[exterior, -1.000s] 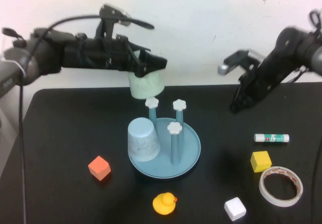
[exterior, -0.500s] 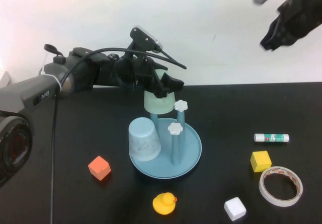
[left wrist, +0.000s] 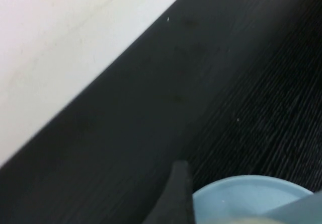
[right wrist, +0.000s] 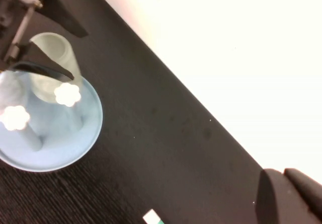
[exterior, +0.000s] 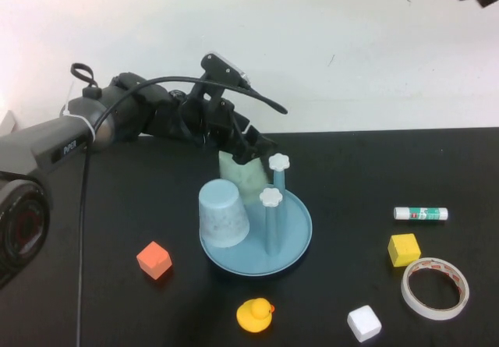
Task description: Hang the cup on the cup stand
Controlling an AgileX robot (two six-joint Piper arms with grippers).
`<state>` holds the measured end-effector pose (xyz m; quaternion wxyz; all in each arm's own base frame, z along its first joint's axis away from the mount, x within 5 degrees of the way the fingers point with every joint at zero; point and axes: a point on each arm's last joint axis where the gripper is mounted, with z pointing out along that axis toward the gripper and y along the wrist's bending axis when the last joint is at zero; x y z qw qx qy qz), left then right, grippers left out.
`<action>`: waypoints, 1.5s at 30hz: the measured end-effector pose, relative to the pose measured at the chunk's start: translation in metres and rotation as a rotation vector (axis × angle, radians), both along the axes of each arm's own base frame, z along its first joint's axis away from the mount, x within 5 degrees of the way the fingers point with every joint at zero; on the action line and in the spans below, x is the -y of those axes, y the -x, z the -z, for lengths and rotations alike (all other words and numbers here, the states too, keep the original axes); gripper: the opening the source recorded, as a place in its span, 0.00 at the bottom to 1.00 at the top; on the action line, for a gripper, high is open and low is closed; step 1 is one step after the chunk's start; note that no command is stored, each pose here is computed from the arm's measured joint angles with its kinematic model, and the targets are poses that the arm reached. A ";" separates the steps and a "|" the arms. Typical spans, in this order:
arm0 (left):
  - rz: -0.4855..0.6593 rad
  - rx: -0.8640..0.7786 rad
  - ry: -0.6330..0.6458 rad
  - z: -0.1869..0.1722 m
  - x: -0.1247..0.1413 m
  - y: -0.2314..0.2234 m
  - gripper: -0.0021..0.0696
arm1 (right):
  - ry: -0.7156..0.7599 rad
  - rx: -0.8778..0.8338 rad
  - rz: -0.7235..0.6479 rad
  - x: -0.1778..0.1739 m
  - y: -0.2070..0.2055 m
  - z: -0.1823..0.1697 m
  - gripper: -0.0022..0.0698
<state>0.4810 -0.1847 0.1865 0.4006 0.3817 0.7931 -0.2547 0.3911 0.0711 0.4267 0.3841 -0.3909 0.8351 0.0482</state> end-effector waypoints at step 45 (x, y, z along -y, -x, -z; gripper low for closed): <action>-0.518 0.600 -0.204 -0.303 -0.162 0.241 0.03 | -0.017 0.375 0.206 0.047 0.287 0.127 0.03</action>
